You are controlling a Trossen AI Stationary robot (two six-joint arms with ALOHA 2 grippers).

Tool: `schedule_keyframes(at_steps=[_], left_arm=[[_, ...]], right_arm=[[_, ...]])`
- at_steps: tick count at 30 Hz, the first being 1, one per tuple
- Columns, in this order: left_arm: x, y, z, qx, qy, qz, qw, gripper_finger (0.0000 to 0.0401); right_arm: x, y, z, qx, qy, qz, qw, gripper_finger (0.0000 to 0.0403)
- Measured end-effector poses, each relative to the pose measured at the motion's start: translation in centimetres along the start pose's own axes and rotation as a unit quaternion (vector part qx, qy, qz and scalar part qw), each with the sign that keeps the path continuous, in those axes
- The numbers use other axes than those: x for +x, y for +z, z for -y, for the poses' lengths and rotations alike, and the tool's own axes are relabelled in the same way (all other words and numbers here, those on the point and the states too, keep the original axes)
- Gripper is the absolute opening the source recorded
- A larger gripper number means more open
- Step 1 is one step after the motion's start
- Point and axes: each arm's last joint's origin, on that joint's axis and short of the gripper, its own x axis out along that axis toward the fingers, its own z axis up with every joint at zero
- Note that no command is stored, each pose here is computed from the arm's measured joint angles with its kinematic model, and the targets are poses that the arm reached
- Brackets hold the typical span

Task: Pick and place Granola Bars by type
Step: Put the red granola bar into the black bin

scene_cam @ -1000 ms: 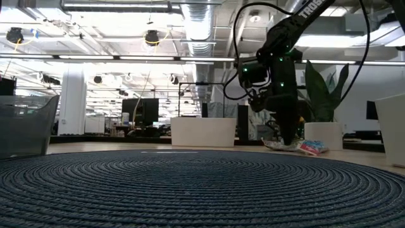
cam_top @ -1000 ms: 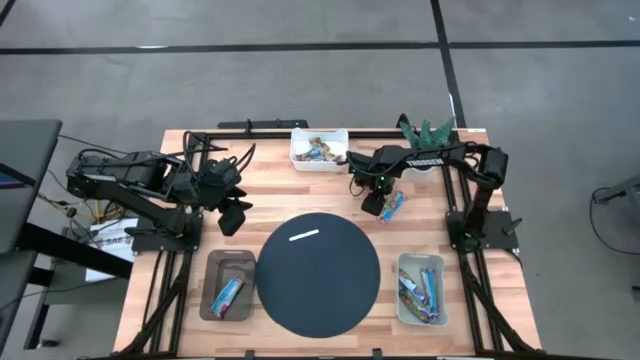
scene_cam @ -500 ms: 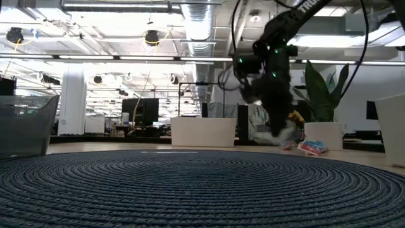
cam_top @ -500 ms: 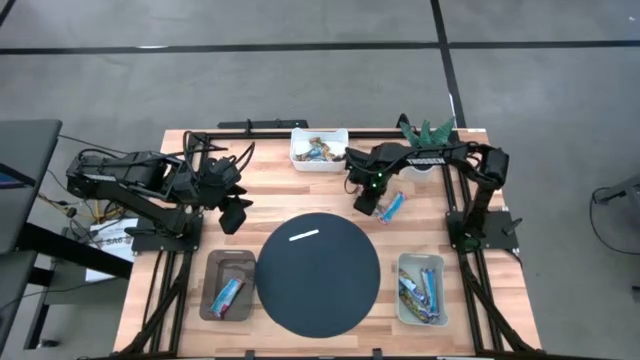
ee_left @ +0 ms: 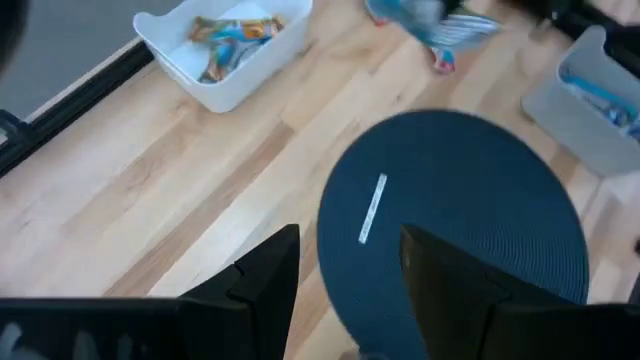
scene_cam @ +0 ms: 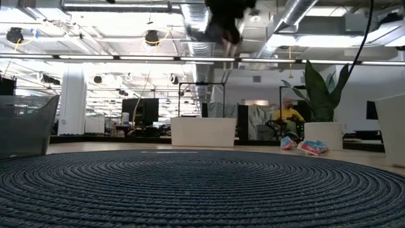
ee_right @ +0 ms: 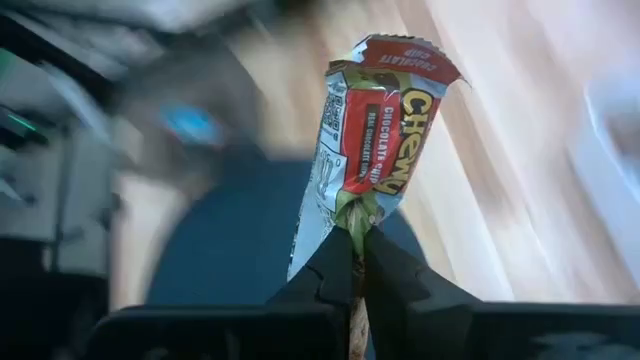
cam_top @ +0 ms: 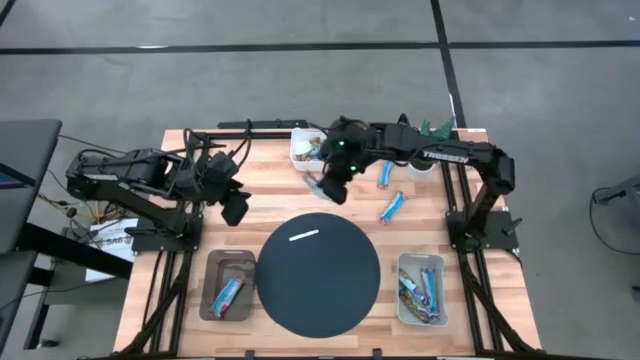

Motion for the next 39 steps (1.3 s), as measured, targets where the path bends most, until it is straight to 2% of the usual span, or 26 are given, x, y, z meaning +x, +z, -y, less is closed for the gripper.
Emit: schedule_keyframes(at_steps=[6,10,15,21,26,32,35,39], left_arm=[[0.1,1.7,0.5,-0.030,-0.019,0.082,0.996,0.0167],[0.5,3.3,0.9,-0.046,-0.042,0.130,0.990,0.0167],[0.8,5.2,1.8,-0.039,-0.089,0.190,0.977,0.0167],[2.1,6.1,1.9,-0.041,-0.092,0.186,0.977,0.0169],[2.9,7.1,2.5,-0.044,-0.113,0.203,0.972,0.0174],[3.1,7.5,2.4,-0.044,-0.108,0.213,0.970,0.0173],[3.1,7.5,2.4,-0.043,-0.105,0.213,0.970,0.0157],[3.1,7.5,2.4,-0.043,-0.104,0.213,0.971,0.0107]], right_arm=[[-3.0,3.3,-4.1,-0.040,0.046,0.114,0.992,0.0001],[-4.0,4.2,-4.9,-0.044,0.053,0.149,0.986,0.0001],[-4.2,4.5,-5.0,-0.045,0.056,0.164,0.984,0.0001],[-4.3,4.8,-5.0,-0.049,0.048,0.180,0.981,0.0001],[-4.4,5.2,-5.2,-0.056,0.054,0.203,0.976,0.0001],[-4.5,5.2,-5.1,-0.057,0.054,0.205,0.976,0.0000],[-4.4,5.2,-5.2,-0.057,0.054,0.205,0.976,0.0000],[-4.5,5.2,-5.2,-0.057,0.055,0.206,0.975,0.0000]])
